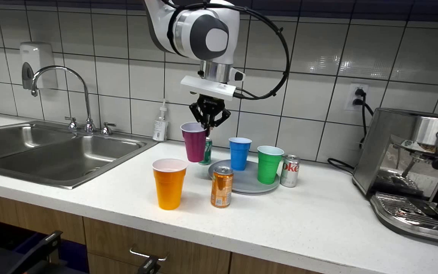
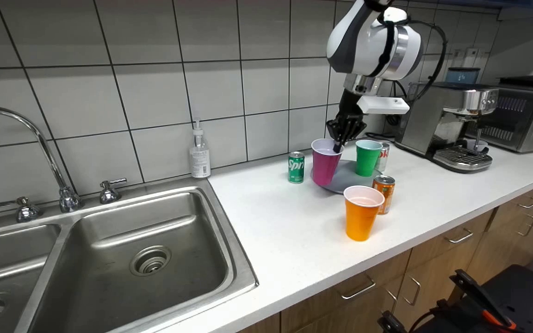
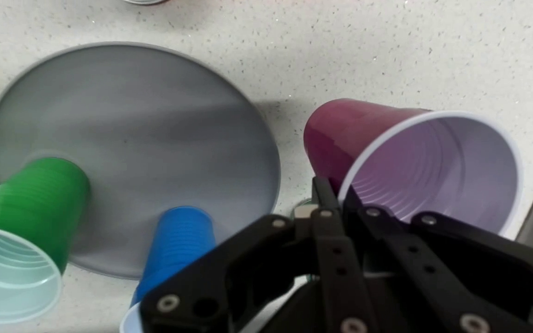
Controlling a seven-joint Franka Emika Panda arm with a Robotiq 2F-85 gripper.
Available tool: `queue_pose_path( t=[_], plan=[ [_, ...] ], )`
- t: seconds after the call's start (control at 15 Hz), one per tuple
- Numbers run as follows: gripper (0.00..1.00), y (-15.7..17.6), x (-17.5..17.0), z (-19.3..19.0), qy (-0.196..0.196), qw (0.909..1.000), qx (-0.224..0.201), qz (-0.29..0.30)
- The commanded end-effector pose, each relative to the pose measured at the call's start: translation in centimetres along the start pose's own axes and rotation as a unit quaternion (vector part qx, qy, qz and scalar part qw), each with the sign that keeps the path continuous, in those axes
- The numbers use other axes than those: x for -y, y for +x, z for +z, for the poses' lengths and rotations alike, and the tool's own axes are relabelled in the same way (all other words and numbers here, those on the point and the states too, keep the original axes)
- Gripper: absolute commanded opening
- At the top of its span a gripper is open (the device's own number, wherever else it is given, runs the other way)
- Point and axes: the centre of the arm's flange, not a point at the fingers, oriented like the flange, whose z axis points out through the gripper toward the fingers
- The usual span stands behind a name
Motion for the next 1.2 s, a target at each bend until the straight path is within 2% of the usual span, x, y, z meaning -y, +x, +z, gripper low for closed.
queue_pose_path(
  t=[0.0,0.47,1.13],
  plan=[
    [0.01,2.2,-1.2,1.0,-0.007,0.999,0.008,0.043],
    [0.01,4.1,-2.7,3.4,-0.018,0.9939,0.014,0.108],
    [0.01,5.6,-5.8,4.5,-0.027,0.9838,0.013,0.177]
  ],
)
